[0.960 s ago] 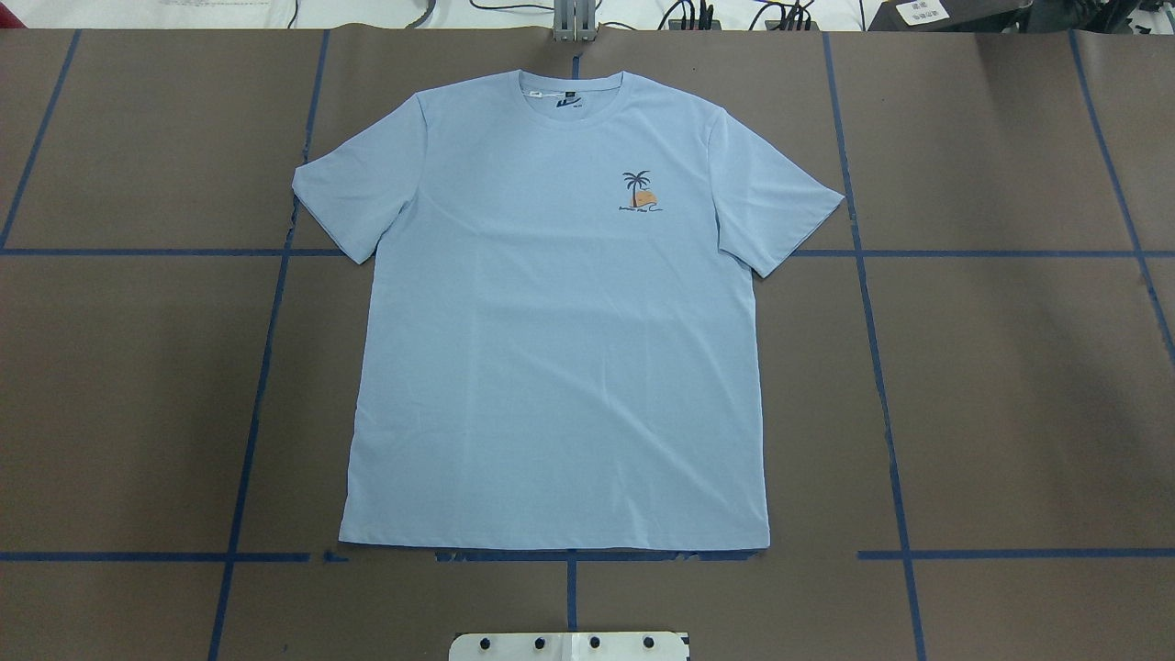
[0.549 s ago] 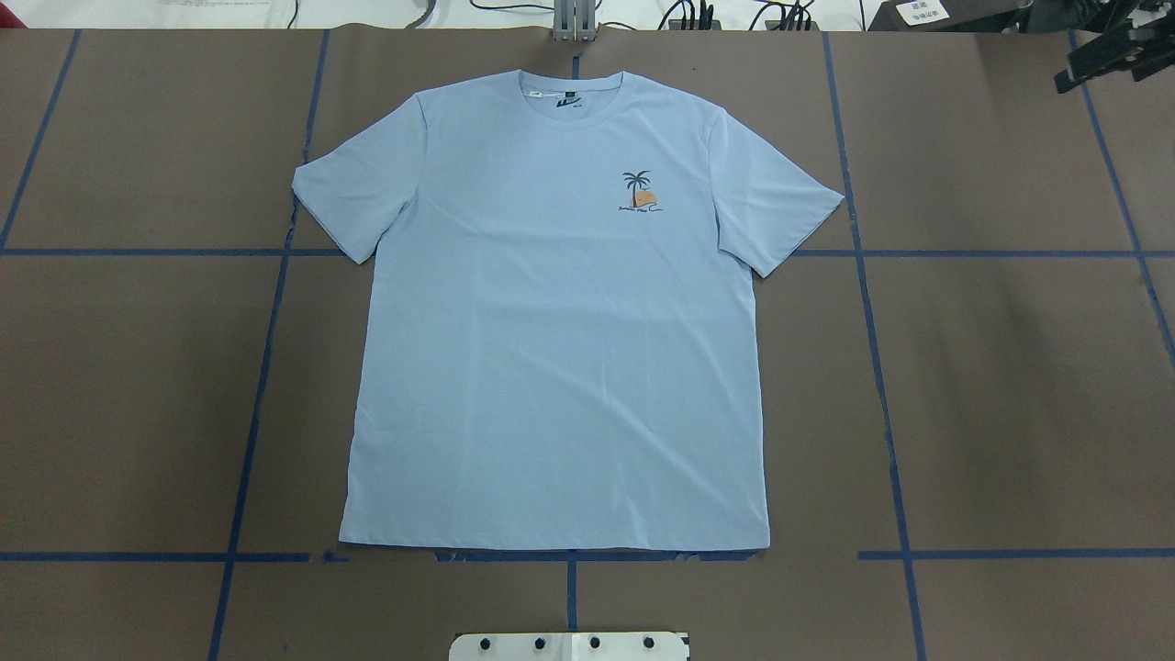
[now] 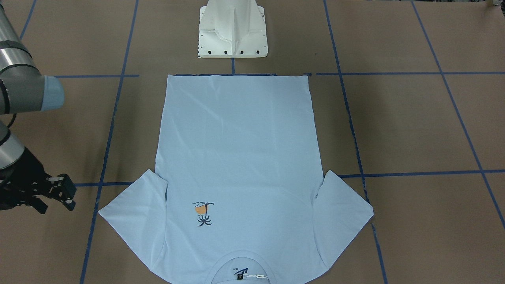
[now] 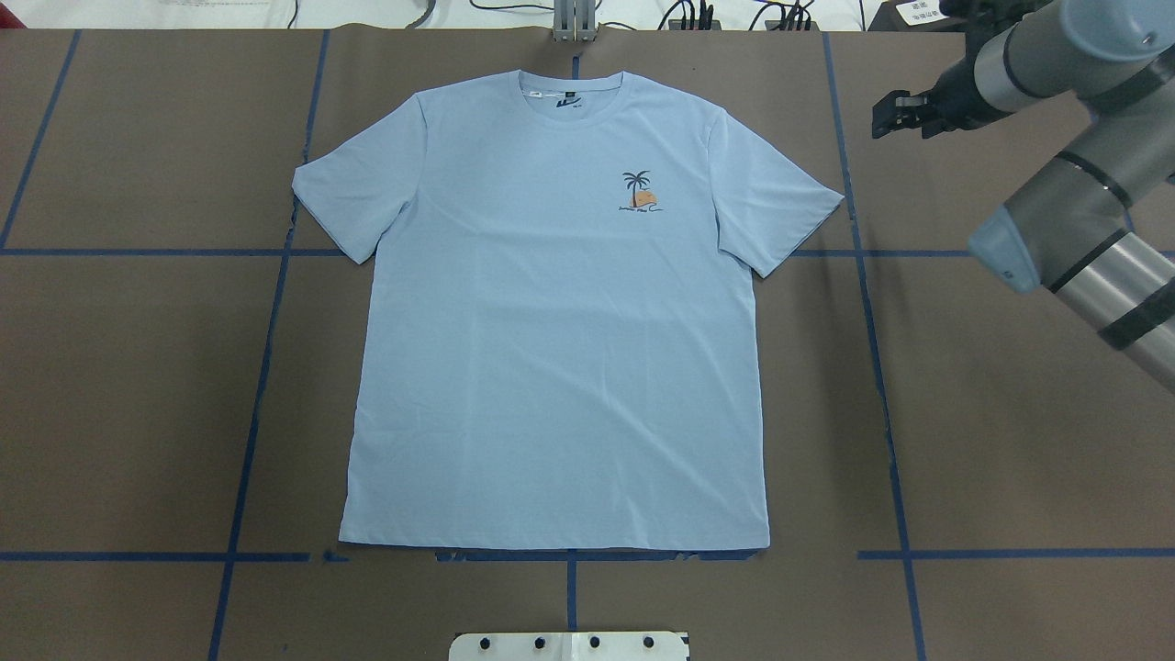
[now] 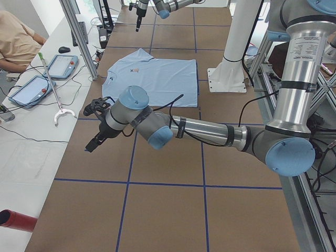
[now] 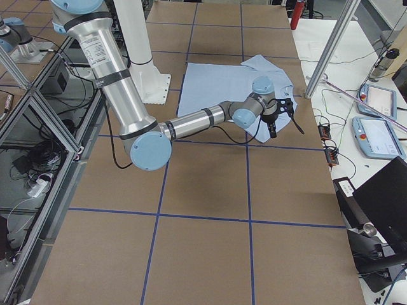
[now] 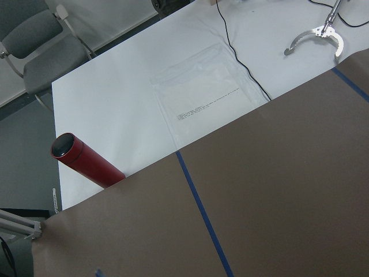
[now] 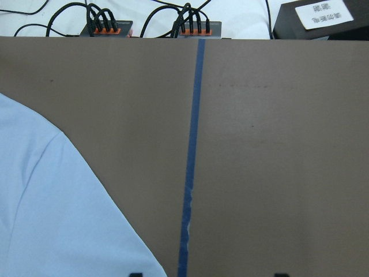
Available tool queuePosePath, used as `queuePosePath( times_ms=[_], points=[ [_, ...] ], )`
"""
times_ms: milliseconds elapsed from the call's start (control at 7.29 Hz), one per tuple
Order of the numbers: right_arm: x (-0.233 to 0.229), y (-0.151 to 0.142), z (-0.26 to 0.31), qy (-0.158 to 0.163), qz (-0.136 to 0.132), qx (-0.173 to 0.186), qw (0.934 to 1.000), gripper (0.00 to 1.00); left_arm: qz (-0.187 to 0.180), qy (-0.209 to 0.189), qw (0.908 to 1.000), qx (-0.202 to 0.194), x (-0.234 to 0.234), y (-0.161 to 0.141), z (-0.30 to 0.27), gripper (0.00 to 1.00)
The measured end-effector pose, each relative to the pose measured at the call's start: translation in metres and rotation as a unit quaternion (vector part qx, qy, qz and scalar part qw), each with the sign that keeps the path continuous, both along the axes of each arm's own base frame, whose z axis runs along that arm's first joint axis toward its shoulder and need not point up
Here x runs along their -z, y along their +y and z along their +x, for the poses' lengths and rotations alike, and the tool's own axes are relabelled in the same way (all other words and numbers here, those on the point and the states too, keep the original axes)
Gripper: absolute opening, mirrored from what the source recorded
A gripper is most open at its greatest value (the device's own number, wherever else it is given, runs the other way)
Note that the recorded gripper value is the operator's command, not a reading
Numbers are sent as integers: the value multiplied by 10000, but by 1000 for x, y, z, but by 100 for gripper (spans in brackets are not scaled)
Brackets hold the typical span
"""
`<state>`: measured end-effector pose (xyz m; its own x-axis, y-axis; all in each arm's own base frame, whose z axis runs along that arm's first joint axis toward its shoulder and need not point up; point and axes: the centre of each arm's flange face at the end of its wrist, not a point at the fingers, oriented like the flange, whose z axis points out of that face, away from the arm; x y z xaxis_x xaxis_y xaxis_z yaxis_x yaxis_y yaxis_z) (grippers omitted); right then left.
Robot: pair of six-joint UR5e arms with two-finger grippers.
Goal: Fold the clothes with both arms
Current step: 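Move the right gripper toward the shirt's sleeve farthest from the left arm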
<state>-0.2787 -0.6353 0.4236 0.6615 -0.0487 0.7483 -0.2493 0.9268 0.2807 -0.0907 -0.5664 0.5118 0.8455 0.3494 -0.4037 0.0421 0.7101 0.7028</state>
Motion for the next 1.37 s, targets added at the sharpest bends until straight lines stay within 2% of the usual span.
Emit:
queuePosePath(
  times_ms=[412,1097,1235,1372],
  points=[
    [-22,13,-55,213,-39,-16,9998,55,20,-12,10000,-11,1,0,0,100],
    [-40,6,-97,545,-92,-18,9985,55,20,-14,10000,-12,1,0,0,100],
    [-42,8,-101,576,-96,-9,9983,54,17,-14,10000,-12,0,0,0,100],
    [-43,9,-104,591,-101,2,9982,46,18,-15,10000,-13,0,0,0,100]
  ],
)
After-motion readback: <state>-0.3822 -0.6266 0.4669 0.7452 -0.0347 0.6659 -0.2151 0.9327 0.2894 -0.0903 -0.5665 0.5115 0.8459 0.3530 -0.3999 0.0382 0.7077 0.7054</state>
